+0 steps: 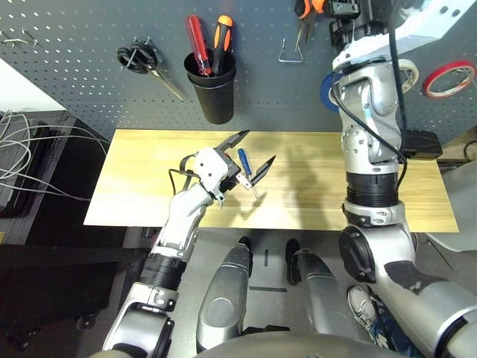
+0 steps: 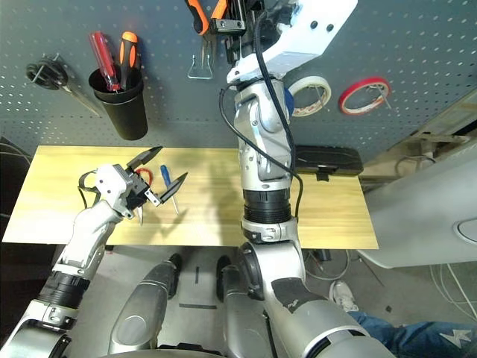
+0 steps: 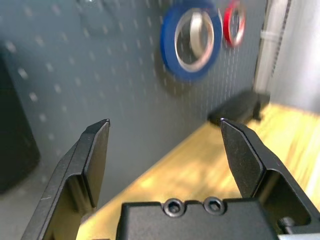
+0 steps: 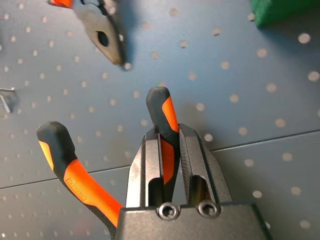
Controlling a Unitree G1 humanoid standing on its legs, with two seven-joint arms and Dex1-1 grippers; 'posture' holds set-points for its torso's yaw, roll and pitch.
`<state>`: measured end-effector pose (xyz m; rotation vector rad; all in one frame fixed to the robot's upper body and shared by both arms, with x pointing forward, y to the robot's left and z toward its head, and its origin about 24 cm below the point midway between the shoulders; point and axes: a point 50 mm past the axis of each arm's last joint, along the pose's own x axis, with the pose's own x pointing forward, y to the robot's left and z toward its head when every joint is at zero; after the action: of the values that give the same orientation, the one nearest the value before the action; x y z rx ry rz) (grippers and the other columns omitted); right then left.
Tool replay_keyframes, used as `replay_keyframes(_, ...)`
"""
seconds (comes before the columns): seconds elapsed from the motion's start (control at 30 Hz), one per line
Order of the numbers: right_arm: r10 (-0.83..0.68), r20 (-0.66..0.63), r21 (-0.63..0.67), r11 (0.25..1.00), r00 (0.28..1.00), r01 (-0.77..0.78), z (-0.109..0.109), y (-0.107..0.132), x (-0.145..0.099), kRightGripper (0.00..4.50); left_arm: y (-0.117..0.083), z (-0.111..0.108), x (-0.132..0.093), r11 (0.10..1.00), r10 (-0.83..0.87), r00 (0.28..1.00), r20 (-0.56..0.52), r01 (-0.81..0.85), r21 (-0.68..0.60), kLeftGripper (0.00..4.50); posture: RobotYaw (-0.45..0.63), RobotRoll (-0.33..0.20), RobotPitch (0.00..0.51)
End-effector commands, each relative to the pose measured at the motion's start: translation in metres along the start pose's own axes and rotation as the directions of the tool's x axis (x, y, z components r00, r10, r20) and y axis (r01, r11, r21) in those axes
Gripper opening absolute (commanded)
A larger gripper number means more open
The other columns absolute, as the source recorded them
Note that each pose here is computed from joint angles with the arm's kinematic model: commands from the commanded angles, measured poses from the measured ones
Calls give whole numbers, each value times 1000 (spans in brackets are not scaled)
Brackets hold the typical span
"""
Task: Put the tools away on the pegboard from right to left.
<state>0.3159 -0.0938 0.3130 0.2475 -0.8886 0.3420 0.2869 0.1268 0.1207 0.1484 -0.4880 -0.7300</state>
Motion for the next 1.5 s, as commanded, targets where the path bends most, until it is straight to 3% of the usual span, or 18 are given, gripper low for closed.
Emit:
replay_keyframes(0.03, 17, 32, -12, 1000, 999, -17, 8, 4, -1, 265, -1, 10, 3, 998, 14, 996, 86, -8, -63, 4500, 166, 0, 319)
replay_keyframes(0.3, 29, 44, -17, 999, 999, -28, 1, 4, 6, 265, 9, 26, 12, 997, 60, 983, 173, -52, -51, 4500, 177, 0, 307)
replay_keyframes(1.1, 23, -3, -50, 998, 1000, -24, -45, 2, 1, 265, 11, 30, 1, 995, 103, 986, 133, -103, -4, 4500, 243, 0, 330)
replay_keyframes(1.5, -14, 67, -40, 999, 998, 17, -25, -1, 7, 265, 12, 28, 2, 996, 85, 989, 119, -85, 0, 4500, 229, 0, 329)
